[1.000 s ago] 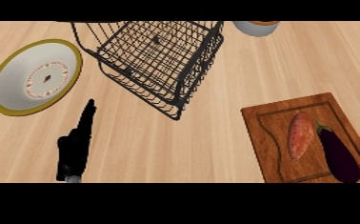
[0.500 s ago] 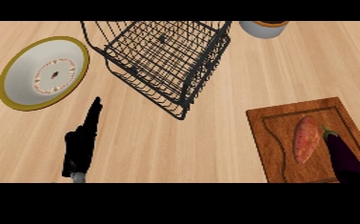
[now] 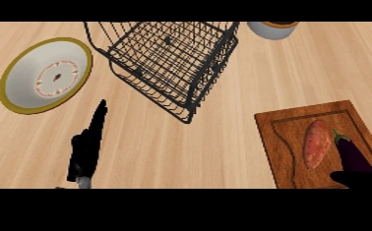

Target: Pick the sweet potato from the cutting board and place it in the tiered basket

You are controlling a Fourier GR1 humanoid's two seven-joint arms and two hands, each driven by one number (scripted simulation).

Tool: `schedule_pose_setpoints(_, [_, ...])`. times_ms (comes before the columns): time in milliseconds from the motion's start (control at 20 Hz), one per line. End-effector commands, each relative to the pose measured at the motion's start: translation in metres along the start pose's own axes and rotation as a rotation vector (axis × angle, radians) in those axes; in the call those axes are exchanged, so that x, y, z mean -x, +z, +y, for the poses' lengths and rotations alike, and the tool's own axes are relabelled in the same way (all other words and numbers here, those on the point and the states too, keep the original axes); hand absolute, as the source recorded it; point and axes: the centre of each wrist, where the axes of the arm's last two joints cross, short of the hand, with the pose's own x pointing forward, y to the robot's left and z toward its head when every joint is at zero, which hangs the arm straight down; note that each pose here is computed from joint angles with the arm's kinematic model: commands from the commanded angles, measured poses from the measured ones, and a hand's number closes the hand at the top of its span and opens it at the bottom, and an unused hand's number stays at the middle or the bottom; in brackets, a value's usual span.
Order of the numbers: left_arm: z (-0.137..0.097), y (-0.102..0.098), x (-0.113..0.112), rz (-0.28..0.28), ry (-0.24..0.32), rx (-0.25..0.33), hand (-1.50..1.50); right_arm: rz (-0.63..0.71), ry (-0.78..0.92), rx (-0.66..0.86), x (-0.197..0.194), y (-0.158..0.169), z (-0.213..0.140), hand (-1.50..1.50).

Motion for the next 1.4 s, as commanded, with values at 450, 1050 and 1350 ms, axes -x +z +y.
schedule_pose_setpoints(450, [-0.007,0.002,0.007,0.051,0.021,0.004,0.00,0.212,0.107,-0.130,-0.061,-0.012,0.045,-1.50])
schedule_pose_setpoints(1050, [0.009,0.014,0.019,0.093,0.021,-0.013,0.00,0.311,0.179,-0.208,-0.069,-0.034,0.055,-1.50])
schedule_pose_setpoints(1350, [0.008,0.002,0.011,0.072,0.032,-0.026,0.00,0.316,0.194,-0.276,-0.085,-0.027,0.076,-1.50])
